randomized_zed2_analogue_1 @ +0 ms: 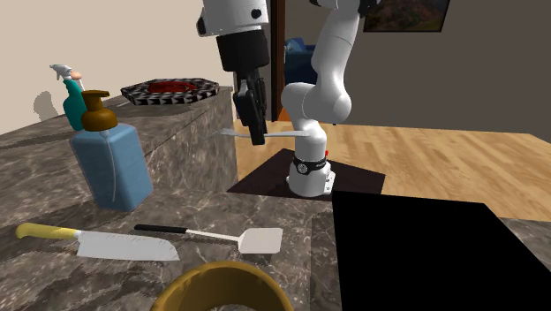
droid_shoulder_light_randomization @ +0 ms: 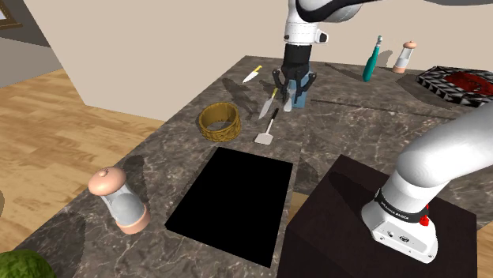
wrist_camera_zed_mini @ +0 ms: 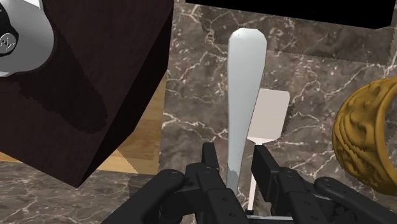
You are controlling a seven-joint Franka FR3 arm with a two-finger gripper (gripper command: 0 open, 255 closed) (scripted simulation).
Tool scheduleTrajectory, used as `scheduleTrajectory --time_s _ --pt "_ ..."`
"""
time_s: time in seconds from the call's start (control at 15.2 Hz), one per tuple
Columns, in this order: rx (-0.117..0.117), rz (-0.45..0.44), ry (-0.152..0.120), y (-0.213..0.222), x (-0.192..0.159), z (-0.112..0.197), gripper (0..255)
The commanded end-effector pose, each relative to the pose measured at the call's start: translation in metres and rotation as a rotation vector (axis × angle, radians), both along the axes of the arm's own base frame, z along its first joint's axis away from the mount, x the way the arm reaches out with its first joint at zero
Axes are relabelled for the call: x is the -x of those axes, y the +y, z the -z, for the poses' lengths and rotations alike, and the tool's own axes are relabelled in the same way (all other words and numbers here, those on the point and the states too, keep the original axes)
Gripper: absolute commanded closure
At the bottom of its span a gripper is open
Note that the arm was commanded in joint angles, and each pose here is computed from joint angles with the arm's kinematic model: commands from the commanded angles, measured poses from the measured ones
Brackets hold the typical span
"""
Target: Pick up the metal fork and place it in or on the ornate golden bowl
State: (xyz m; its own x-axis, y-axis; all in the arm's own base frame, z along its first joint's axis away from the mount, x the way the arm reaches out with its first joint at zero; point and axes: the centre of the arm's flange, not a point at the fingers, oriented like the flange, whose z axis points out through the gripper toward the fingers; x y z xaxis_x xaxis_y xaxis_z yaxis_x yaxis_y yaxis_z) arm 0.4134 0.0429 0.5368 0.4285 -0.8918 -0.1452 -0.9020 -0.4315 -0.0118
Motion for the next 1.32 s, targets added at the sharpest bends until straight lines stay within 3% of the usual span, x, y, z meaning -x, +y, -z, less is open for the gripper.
scheduleTrajectory --time_s 0.0,1.25 --pt "0.000 0.000 0.000 0.001 -0.001 -0.008 255" --pt "0.000 0.000 0.000 0.112 -0.225 0.005 255"
